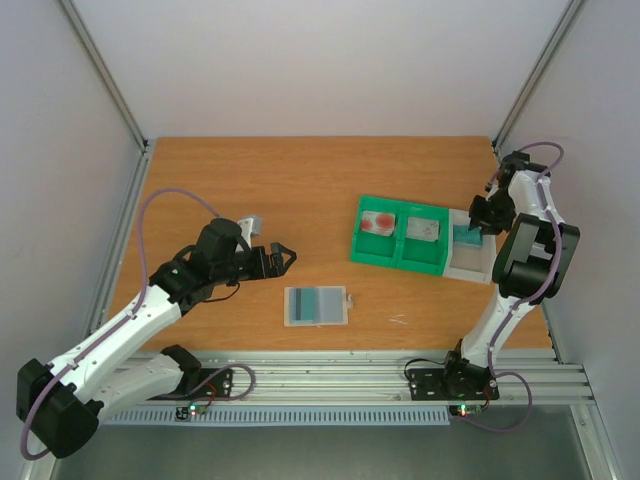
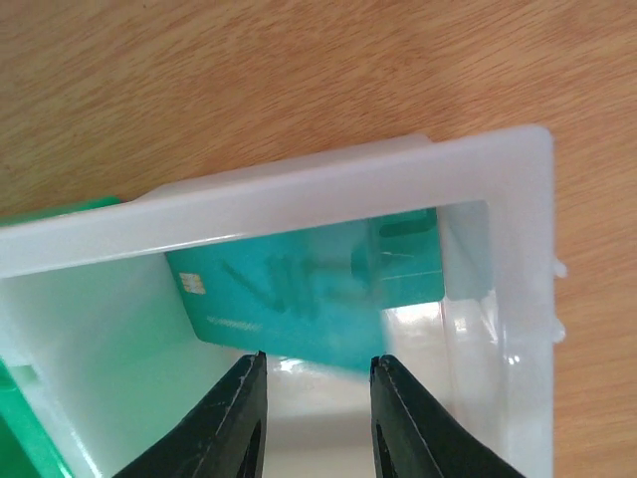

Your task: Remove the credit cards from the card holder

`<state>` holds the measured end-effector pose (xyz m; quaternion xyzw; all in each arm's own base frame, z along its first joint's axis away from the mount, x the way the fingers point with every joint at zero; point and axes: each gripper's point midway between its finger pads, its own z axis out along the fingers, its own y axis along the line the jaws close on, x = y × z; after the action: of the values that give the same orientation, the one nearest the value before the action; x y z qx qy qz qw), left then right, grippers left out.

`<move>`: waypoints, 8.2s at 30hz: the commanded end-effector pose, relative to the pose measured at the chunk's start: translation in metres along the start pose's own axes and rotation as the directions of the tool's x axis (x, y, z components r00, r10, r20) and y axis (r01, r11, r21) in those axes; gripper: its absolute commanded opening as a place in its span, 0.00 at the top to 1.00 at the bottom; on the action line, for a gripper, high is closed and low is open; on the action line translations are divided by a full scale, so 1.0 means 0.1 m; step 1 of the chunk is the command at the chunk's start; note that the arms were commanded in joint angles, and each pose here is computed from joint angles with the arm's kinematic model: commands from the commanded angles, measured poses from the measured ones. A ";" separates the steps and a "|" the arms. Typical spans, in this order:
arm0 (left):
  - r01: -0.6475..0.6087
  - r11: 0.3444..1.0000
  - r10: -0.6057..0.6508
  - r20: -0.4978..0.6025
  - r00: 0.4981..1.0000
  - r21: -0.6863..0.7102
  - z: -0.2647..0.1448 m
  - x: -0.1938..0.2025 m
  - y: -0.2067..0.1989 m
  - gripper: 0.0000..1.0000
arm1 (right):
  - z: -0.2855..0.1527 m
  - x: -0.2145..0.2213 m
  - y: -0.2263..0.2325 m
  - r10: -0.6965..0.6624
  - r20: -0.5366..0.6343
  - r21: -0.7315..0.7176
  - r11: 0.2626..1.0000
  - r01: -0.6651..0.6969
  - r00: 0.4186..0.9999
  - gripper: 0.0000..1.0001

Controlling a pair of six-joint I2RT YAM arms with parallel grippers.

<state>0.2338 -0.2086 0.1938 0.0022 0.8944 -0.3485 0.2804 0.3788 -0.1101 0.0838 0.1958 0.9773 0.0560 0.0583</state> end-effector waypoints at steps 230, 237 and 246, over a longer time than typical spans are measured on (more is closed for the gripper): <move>0.380 0.880 -0.301 -0.283 0.911 0.284 1.17 0.81 -0.05 0.73 | 0.47 3.05 2.45 -0.479 -0.095 -0.401 0.821 0.407 0.873 0.72; 0.349 0.906 -0.292 -0.242 0.925 0.239 1.08 0.78 0.02 0.72 | 0.52 3.09 2.40 -0.462 -0.106 -0.402 0.830 0.388 0.880 0.72; 0.301 0.943 -0.276 -0.170 0.946 0.145 0.91 0.75 0.18 0.68 | 0.43 3.13 2.42 -0.452 -0.106 -0.438 0.821 0.366 0.886 0.73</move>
<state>0.2143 -0.2752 0.0883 -0.0792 0.8591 -0.4886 0.1305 0.1883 0.2318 0.0309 -0.0481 0.9707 0.2355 -0.0032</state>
